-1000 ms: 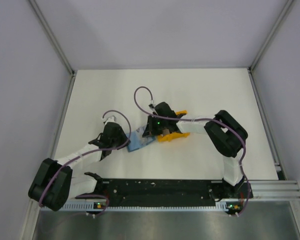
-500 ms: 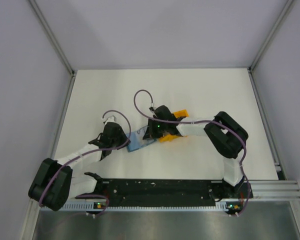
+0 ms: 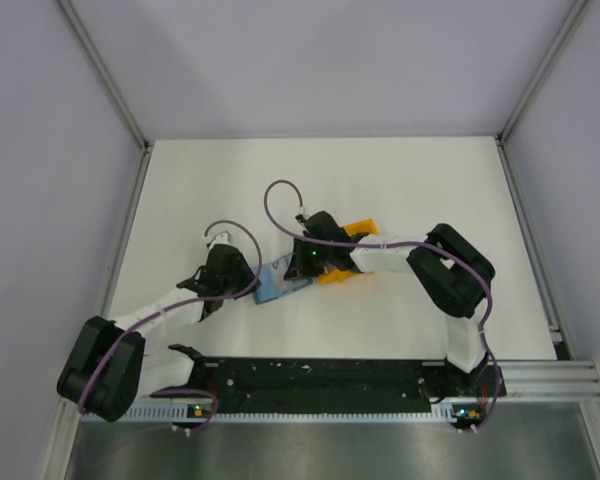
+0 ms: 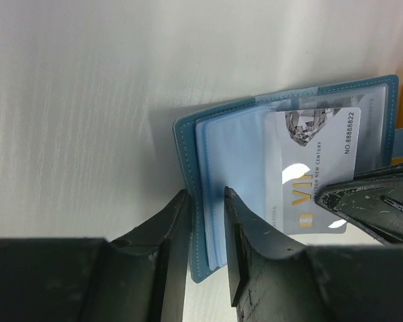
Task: Put the credit cards into the card holder
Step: Insert the credit card into the card holder.
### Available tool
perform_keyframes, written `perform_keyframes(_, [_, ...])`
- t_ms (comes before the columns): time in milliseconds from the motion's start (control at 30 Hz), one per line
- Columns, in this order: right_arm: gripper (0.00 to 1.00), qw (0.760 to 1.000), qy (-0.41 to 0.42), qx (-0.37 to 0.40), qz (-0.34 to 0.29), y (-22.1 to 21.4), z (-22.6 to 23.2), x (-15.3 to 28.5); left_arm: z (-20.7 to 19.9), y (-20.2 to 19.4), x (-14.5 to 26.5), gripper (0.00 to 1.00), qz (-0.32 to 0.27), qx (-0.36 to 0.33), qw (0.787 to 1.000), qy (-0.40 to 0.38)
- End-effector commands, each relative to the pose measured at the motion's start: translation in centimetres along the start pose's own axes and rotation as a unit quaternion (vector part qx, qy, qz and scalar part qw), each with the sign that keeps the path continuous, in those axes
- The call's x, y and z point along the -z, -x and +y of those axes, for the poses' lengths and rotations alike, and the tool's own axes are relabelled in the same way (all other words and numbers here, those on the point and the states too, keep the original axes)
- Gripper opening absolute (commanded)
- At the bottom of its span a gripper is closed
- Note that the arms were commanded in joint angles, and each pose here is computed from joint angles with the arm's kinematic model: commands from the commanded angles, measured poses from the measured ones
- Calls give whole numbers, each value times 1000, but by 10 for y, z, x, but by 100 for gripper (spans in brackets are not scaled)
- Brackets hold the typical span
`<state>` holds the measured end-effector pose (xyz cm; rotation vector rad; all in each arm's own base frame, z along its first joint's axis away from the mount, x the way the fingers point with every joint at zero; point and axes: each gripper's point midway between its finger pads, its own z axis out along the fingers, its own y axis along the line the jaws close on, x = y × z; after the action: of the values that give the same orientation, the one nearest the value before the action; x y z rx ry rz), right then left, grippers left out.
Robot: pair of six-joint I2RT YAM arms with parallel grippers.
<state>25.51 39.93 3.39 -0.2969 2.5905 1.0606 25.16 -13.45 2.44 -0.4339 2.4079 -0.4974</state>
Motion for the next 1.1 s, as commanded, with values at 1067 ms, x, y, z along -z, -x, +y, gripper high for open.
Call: perform_keyframes(1067, [32,998,-36,15,42,-20,11,11,7,-9,7,28,-4,16,1000,-6])
